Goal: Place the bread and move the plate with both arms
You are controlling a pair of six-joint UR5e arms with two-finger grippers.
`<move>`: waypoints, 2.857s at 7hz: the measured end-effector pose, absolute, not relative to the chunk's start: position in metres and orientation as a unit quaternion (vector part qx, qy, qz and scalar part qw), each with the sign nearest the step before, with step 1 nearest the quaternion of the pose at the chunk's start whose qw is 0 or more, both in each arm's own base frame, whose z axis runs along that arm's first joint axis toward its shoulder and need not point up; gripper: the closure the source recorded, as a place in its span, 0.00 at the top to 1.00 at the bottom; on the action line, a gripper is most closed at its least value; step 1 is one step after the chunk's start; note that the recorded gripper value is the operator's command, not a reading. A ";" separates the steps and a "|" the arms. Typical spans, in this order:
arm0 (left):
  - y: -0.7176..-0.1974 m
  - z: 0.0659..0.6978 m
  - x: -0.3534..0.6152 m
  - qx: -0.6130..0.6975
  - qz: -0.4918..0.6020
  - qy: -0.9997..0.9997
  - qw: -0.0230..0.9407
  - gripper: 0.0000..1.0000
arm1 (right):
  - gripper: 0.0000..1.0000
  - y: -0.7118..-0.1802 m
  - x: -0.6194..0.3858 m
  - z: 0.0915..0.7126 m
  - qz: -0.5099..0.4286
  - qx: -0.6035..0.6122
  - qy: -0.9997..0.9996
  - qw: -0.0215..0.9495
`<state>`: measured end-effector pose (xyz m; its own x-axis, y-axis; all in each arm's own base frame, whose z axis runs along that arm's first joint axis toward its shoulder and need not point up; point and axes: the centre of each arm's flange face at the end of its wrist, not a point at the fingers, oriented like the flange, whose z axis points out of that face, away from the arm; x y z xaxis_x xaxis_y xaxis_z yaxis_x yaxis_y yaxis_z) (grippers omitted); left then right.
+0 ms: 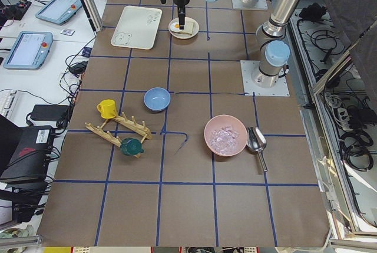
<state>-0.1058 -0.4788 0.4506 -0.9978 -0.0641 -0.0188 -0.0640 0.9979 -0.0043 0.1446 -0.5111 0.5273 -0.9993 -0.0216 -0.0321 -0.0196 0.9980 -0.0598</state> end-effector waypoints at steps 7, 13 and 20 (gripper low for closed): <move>-0.478 0.450 -0.105 -0.033 -0.003 0.999 0.010 1.00 | 1.00 -0.514 0.146 0.523 -0.027 -0.013 0.999 0.025; -0.478 0.449 -0.105 -0.033 -0.002 0.999 0.011 1.00 | 1.00 -0.516 0.146 0.516 -0.021 -0.013 0.999 0.024; -0.479 0.450 -0.105 -0.033 -0.003 0.999 0.011 1.00 | 1.00 -0.519 0.130 0.505 -0.011 -0.010 1.000 -0.009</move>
